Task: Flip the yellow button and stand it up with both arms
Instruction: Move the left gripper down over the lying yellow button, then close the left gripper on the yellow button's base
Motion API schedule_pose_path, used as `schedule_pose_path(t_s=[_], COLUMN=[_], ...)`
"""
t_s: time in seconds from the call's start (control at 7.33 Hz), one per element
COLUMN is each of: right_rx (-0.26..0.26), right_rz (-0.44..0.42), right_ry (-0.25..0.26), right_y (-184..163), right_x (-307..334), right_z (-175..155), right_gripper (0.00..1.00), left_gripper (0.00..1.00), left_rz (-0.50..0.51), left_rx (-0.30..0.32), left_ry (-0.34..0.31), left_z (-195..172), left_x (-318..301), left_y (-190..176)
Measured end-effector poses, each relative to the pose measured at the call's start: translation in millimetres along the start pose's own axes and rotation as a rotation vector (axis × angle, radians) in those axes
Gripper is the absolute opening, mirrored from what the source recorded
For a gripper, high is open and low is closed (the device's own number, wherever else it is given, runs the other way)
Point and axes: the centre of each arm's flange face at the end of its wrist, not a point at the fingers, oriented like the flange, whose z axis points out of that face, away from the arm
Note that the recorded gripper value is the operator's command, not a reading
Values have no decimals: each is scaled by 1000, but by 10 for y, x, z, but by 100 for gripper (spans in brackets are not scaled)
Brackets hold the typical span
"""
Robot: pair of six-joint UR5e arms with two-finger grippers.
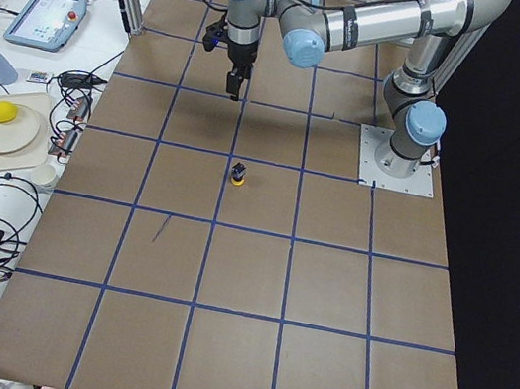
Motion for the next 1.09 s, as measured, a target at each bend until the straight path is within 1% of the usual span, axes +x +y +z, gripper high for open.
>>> schedule_pose_path(t_s=[0.27, 0.41, 0.68, 0.82, 1.09], right_rx=[2, 1, -1, -1, 0], right_rz=[-3, -3, 0, 0, 5], right_ry=[-2, -2, -2, -3, -4], right_y=[-1, 1, 22, 28, 9], right_x=[-1, -3, 0, 3, 32], right_z=[9, 20, 31, 37, 45], right_gripper=[100, 100, 100, 100, 100], left_gripper=[100, 100, 100, 100, 99], left_rz=[133, 190, 283, 309, 315], left_rx=[31, 29, 0, 3, 43], left_ry=[-29, -28, 7, 19, 31], left_z=[513, 754, 1164, 1339, 1576], left_x=[-552, -753, -912, -962, -987], left_y=[-6, 59, 292, 423, 579])
